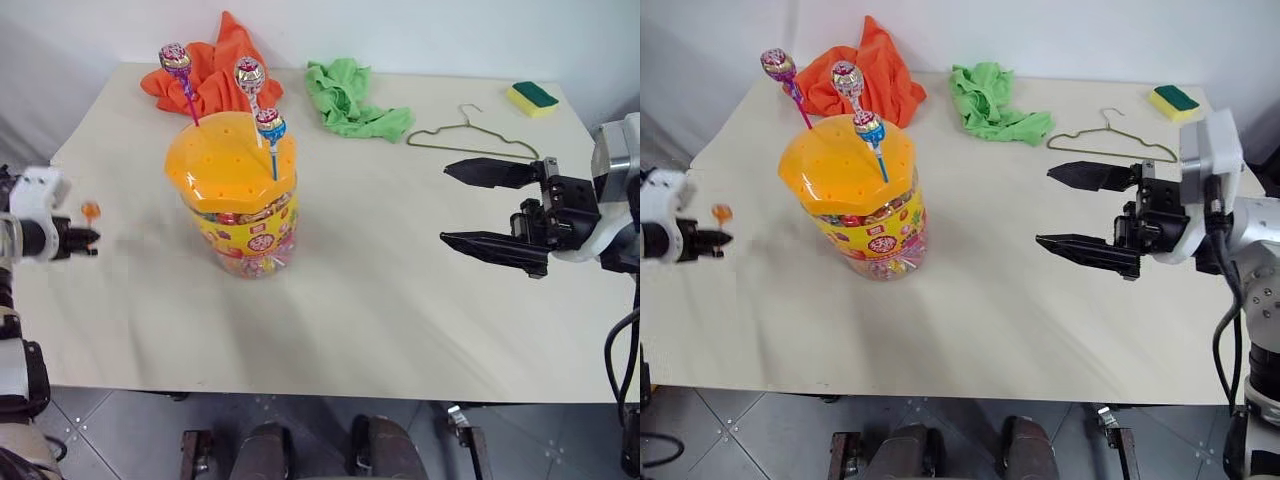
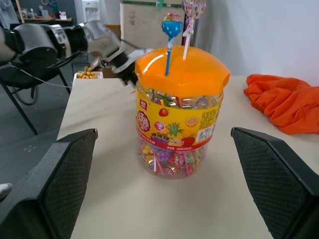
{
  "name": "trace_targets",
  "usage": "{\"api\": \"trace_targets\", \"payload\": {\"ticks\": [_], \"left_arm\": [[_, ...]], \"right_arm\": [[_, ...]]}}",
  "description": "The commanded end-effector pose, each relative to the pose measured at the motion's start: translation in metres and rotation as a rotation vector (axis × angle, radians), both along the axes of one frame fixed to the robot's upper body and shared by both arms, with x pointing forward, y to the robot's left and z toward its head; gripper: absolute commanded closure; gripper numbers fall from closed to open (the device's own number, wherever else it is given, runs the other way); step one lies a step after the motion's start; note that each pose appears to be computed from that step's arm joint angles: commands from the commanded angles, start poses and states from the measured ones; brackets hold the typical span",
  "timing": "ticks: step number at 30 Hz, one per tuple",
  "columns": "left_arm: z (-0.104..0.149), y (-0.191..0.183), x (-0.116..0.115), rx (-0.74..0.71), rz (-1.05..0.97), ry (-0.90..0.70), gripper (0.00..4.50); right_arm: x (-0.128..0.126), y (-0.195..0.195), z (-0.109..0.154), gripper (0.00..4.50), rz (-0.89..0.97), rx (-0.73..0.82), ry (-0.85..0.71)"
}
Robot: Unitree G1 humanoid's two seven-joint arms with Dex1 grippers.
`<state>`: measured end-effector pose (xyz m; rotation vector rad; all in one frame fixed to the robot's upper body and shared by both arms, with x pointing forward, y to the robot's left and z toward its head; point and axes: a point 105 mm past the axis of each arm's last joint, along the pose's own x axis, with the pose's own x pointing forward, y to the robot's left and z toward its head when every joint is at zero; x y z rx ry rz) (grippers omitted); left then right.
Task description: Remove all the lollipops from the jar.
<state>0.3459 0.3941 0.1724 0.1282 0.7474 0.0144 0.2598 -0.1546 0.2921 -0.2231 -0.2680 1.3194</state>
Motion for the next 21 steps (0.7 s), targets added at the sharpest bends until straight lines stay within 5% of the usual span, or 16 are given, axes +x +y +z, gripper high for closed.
{"api": "trace_targets", "payload": {"ticks": [1, 3, 6, 14, 18, 21], "left_arm": [[0.002, 0.011, -0.005, 0.068, 0.055, 0.04, 4.47], [0.0, 0.011, -0.005, 0.047, 0.074, 0.055, 4.47], [0.008, 0.007, -0.004, 0.008, 0.08, 0.051, 3.81], [0.047, -0.001, -0.005, 0.037, 0.003, -0.004, 1.32], [0.102, -0.027, -0.011, 0.014, -0.154, -0.141, 0.1], [0.132, -0.051, -0.015, -0.022, -0.274, -0.236, 0.02]], "right_arm": [[-0.001, 0.0, 0.01, 0.0, -0.008, 0.0, -0.064], [-0.001, -0.001, 0.01, 0.0, -0.013, 0.0, -0.067], [0.0, -0.001, 0.01, 0.0, -0.024, -0.003, -0.074], [0.003, -0.005, 0.014, 0.0, -0.05, -0.014, -0.096], [0.005, -0.01, 0.018, 0.0, -0.067, -0.026, -0.114], [0.006, -0.012, 0.021, 0.0, -0.072, -0.028, -0.125]]}}
